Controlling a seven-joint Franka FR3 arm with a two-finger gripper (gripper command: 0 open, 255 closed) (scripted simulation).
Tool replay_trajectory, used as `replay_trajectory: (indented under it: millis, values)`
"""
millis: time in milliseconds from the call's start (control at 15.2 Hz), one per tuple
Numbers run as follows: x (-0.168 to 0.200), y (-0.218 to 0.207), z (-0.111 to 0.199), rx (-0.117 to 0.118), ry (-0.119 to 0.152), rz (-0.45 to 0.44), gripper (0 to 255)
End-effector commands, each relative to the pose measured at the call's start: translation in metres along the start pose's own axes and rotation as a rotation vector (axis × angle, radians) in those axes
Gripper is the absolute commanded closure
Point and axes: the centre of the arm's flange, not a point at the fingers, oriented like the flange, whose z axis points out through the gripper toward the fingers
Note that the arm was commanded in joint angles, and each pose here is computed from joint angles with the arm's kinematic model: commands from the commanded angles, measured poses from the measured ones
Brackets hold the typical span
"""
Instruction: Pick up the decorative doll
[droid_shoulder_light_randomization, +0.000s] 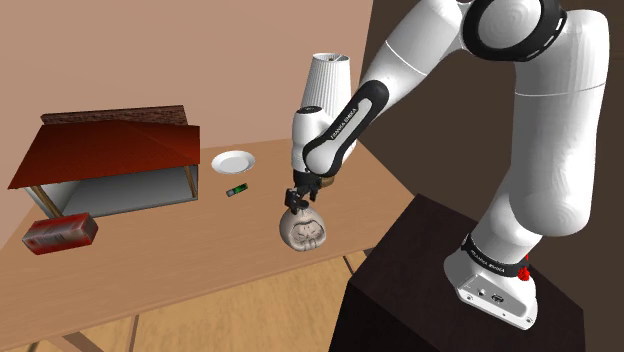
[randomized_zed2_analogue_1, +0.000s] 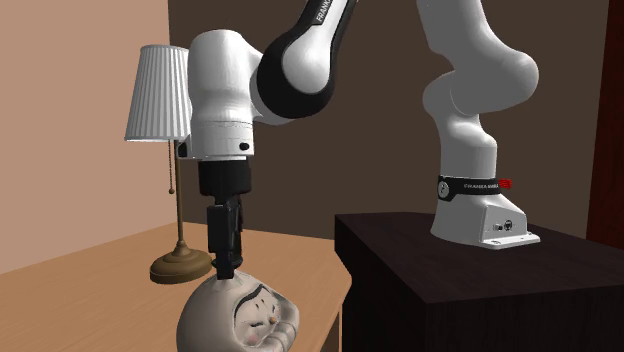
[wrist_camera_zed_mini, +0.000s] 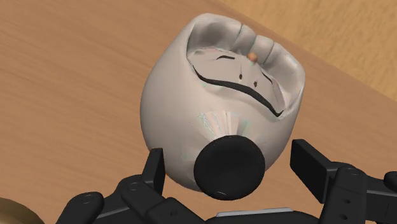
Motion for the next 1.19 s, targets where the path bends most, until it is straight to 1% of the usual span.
replay_trajectory:
  millis: [0,594,1122]
  values:
    - [0.000,0.000,0.002,0.000,0.001,0.000,255]
    - [0.001,0.000,0.002,0.000,0.001,0.000,255]
    - [-0.001,-0.002,-0.040,0.000,0.001,0.000,255]
